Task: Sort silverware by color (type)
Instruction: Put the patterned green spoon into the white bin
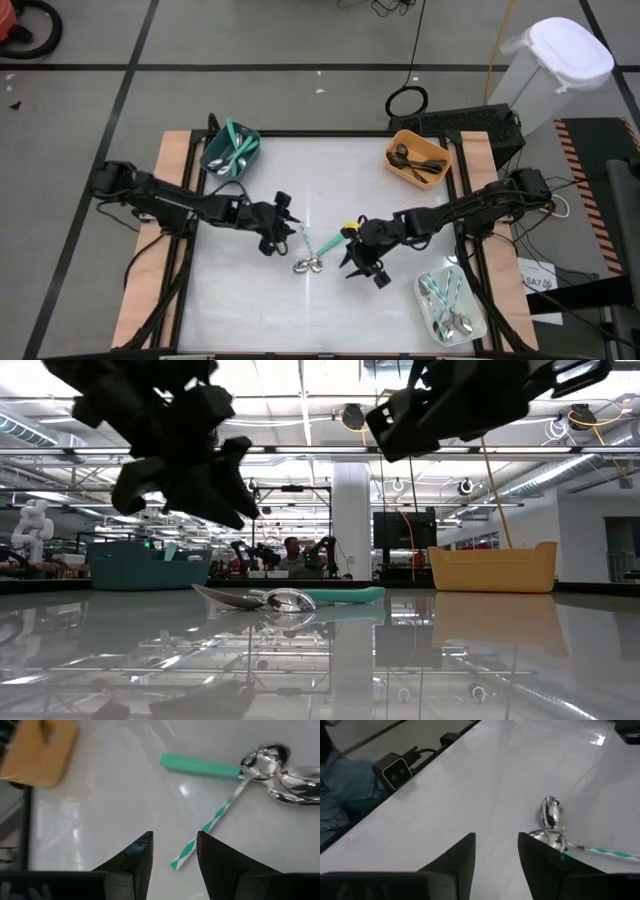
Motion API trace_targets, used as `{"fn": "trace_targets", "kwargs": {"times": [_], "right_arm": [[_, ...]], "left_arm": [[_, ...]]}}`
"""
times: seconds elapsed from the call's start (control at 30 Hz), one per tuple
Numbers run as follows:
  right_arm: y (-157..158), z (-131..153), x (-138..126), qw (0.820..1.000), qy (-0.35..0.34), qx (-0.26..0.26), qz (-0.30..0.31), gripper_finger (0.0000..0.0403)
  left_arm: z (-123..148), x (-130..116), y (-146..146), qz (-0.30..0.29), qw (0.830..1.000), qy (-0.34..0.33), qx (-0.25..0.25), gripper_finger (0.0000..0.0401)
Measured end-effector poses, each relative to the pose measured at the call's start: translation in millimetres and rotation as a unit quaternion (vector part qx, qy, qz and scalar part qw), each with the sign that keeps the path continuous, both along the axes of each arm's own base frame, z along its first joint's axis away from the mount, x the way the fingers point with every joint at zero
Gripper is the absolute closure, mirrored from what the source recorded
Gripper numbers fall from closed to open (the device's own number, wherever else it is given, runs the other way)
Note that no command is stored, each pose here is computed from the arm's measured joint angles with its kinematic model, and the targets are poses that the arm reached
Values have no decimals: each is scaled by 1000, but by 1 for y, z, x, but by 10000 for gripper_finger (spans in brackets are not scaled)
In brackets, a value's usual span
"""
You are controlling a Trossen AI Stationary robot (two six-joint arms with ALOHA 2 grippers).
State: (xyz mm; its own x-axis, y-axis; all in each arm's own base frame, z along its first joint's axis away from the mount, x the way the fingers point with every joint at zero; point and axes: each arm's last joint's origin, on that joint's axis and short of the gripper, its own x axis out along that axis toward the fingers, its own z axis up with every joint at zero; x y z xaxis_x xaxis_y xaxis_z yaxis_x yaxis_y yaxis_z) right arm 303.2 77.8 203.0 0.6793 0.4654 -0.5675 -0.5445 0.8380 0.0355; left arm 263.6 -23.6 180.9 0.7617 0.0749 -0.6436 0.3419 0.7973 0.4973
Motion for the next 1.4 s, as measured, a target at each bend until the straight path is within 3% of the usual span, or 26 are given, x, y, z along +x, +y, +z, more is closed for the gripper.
{"fn": "trace_targets", "kwargs": {"times": [0.27,0.43,0.63,0.87,1.17,1.4], "right_arm": [[15,-2,-5,1000,20,-5,-24,261],[22,-3,-8,999,33,3,-32,261],[32,-3,-12,998,49,25,-34,261],[40,-3,-15,998,49,27,-28,261],[40,-4,-15,998,44,8,-54,261],[39,-4,-15,996,42,-7,-77,261]], "left_arm": [[-3,44,0,-50,992,112,6,249],[-14,72,1,-82,978,191,-11,249],[-34,90,-1,-103,956,274,-1,249],[-46,95,-1,-128,950,286,13,257],[-49,93,-2,-119,947,298,1,386],[-45,92,-4,-64,953,294,-24,389]]}}
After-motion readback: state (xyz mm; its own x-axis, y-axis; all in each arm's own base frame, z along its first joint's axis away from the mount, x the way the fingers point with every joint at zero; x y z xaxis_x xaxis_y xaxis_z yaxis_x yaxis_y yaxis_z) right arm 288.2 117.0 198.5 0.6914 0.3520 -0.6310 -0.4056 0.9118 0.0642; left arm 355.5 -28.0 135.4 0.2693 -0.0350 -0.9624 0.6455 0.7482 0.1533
